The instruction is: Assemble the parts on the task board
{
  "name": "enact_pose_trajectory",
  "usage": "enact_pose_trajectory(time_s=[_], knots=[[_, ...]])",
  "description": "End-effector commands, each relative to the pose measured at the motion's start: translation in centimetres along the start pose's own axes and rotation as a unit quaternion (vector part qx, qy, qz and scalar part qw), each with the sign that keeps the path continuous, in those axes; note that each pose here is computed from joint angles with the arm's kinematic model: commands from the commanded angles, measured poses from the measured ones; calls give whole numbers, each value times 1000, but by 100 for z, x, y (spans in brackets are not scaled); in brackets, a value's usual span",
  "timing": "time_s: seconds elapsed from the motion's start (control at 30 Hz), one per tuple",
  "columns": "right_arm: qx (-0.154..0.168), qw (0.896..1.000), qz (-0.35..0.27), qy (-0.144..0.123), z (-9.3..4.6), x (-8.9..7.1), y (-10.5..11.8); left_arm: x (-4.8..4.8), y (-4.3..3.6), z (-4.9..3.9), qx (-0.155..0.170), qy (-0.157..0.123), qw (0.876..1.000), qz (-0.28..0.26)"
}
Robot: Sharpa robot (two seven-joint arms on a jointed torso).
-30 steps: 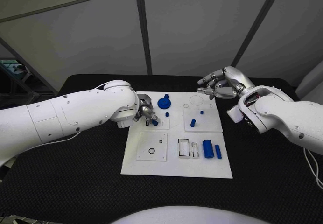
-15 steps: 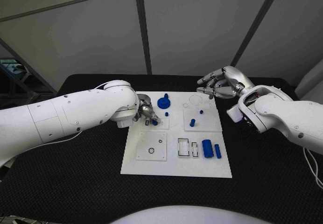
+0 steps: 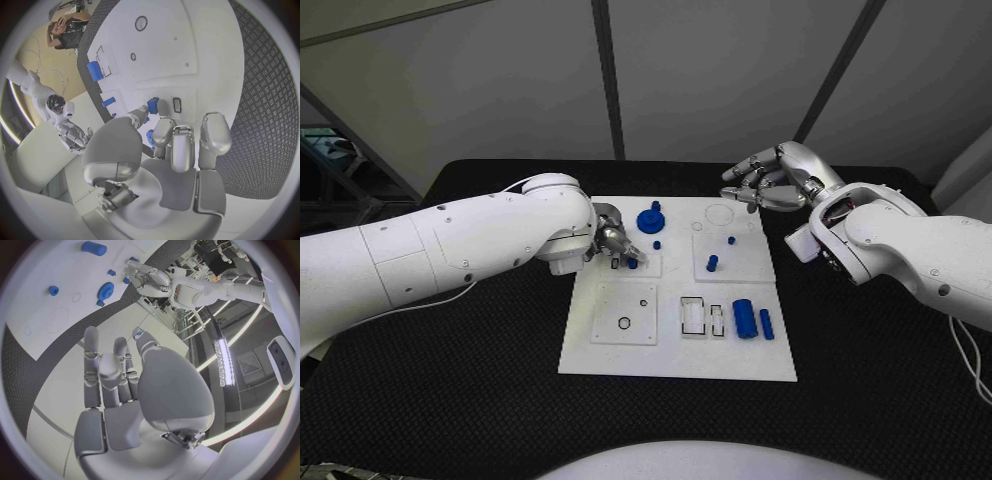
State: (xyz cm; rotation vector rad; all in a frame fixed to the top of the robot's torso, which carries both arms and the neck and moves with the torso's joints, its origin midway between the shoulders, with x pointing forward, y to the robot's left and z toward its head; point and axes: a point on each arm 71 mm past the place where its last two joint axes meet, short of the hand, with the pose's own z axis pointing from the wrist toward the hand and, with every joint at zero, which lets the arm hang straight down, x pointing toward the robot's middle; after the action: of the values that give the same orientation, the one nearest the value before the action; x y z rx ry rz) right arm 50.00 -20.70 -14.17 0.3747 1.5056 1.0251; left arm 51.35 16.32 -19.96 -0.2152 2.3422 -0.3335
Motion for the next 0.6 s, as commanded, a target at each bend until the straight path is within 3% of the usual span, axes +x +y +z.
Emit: enact_pose_trajectory(time_s=[0.03,0.47,0.6], knots=[[-2,1000,3,2,1,-5,9,-4,7,1,-6,-1,1000,4],[0,1000,3,1,2,-15,-6,-15,55,-37,-2,-9,1000,-4],[0,1000,3,0,4,-19,-12,-77,49,-88,7,-14,1000,-13]])
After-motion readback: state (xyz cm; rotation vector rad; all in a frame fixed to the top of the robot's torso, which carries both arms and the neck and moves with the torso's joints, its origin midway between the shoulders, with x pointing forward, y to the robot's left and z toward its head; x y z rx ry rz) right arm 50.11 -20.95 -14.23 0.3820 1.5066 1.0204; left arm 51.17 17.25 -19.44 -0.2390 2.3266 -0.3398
